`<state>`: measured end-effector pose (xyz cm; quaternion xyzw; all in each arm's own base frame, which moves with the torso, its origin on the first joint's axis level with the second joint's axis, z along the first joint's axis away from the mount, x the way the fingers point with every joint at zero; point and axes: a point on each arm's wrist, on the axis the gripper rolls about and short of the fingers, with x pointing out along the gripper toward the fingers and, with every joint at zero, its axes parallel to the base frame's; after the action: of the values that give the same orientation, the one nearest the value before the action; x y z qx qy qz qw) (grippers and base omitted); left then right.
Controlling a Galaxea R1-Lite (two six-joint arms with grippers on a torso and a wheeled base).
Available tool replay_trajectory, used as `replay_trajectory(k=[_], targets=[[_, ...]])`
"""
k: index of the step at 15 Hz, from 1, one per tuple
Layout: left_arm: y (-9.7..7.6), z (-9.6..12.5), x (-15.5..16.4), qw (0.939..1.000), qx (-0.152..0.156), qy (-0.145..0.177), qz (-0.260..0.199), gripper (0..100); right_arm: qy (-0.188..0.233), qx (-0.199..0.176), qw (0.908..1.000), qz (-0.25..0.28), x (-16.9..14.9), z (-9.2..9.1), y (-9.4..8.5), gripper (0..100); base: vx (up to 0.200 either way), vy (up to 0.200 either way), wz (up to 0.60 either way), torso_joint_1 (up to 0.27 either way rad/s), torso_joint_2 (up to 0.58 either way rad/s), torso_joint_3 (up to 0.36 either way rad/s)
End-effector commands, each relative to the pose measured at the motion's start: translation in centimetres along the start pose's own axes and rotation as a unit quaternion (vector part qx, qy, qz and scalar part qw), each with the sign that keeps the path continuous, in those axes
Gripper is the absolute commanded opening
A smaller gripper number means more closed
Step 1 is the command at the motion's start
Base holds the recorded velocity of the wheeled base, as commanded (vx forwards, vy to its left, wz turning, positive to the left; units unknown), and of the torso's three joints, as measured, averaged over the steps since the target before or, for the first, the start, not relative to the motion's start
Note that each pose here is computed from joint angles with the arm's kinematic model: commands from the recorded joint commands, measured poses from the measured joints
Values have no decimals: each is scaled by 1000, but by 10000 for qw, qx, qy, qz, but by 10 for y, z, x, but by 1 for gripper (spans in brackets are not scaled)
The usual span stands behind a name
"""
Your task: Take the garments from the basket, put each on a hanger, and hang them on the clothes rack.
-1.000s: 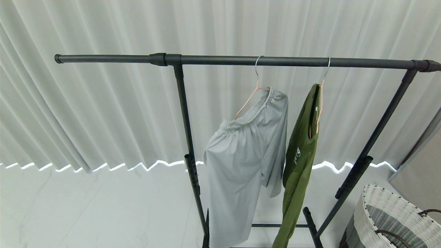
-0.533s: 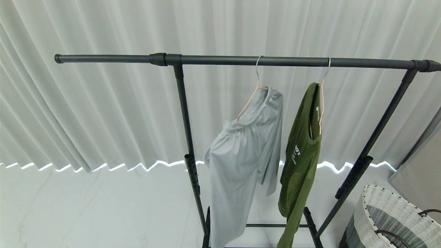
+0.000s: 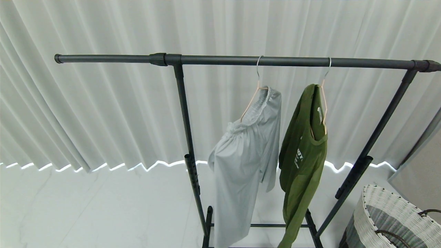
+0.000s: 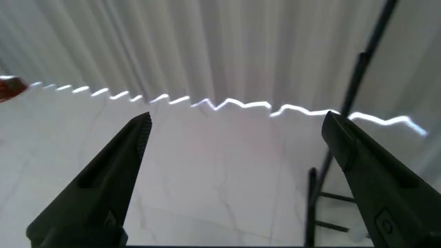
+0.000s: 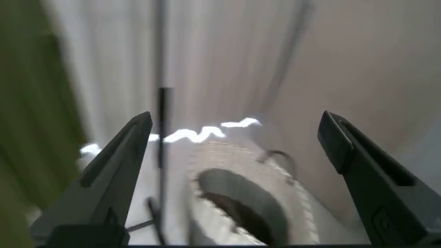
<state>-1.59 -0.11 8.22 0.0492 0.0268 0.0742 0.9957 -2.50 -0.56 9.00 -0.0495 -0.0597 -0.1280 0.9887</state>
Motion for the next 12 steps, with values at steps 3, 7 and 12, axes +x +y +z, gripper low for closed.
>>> replay_trajectory(k=[3, 7, 12], targets=[[-3, 0, 1, 9970, -327, 51, -706, 100, 451, 41, 9982, 391, 0, -11, 3, 100, 0, 0, 0, 0, 0, 0], [-3, -2, -8, 9799, -158, -491, -1928, 100, 463, 195, 9963, 692, 0, -11, 4, 100, 0, 0, 0, 0, 0, 0], [-2, -3, -8, 9843, -325, -490, -1662, 100, 659, 396, 9866, 1442, -2, -15, 8, 100, 0, 0, 0, 0, 0, 0]])
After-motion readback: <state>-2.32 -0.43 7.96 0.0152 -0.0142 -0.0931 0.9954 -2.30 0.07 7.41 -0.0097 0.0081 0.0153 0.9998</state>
